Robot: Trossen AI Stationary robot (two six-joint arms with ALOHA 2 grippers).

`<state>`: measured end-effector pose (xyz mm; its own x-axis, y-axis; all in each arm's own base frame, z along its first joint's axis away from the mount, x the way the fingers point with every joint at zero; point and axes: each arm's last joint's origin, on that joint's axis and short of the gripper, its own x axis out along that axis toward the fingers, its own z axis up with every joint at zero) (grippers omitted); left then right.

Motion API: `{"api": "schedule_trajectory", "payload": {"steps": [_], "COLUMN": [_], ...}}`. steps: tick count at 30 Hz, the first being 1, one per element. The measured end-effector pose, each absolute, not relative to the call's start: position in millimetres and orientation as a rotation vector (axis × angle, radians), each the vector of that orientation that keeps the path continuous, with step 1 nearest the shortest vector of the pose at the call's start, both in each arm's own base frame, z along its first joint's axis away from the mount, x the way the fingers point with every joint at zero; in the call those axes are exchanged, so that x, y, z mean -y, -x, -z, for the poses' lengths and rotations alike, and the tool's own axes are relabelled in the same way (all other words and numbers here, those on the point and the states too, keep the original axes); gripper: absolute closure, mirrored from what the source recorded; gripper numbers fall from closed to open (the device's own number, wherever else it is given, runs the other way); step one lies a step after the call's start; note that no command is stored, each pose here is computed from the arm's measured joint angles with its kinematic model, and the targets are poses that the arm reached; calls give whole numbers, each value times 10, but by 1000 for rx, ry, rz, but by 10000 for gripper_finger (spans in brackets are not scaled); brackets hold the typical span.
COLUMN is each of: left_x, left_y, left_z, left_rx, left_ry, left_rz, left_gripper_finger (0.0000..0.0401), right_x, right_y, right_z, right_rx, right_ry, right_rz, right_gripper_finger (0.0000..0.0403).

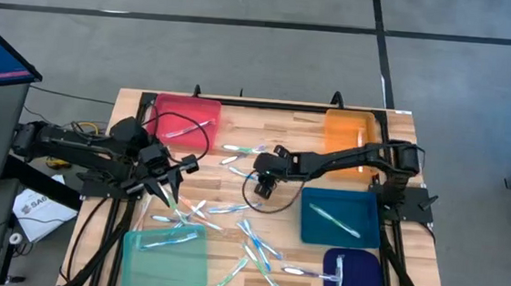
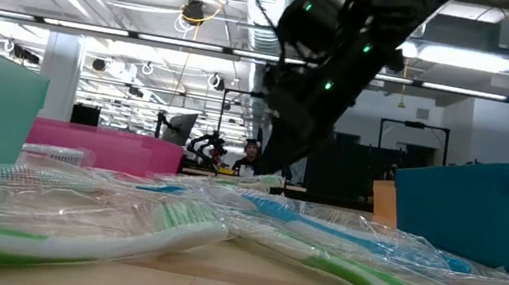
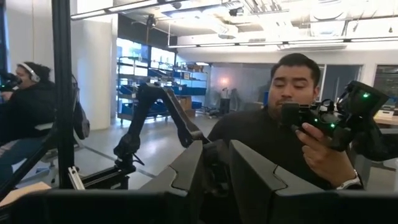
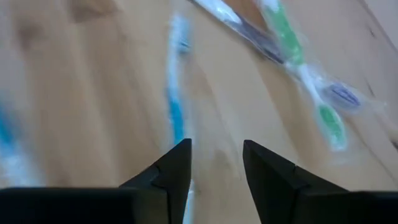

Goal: Pick & Place Toothbrushes
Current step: Put the blue toothbrush into the green bin

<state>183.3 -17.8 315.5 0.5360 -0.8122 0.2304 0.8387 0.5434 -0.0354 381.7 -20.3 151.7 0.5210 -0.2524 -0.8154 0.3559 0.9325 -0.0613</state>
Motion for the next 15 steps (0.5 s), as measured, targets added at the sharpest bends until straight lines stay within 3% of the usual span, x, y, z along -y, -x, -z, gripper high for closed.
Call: {"api": "schedule_trajectory", "payload": {"steps": [15], "left_x": [176], "left_y": [-1836], "left_z": [-3155], "left_rx": [198], "left_ry": [151], "left_rz": [976], "left_gripper_finger": [329], "right_x": [253], "right_y": [-4048], "right_z": [-1247], "right_rx": [-1040], "right_ry": [-157], "right_rz": [261], "right_gripper_finger": [209]}}
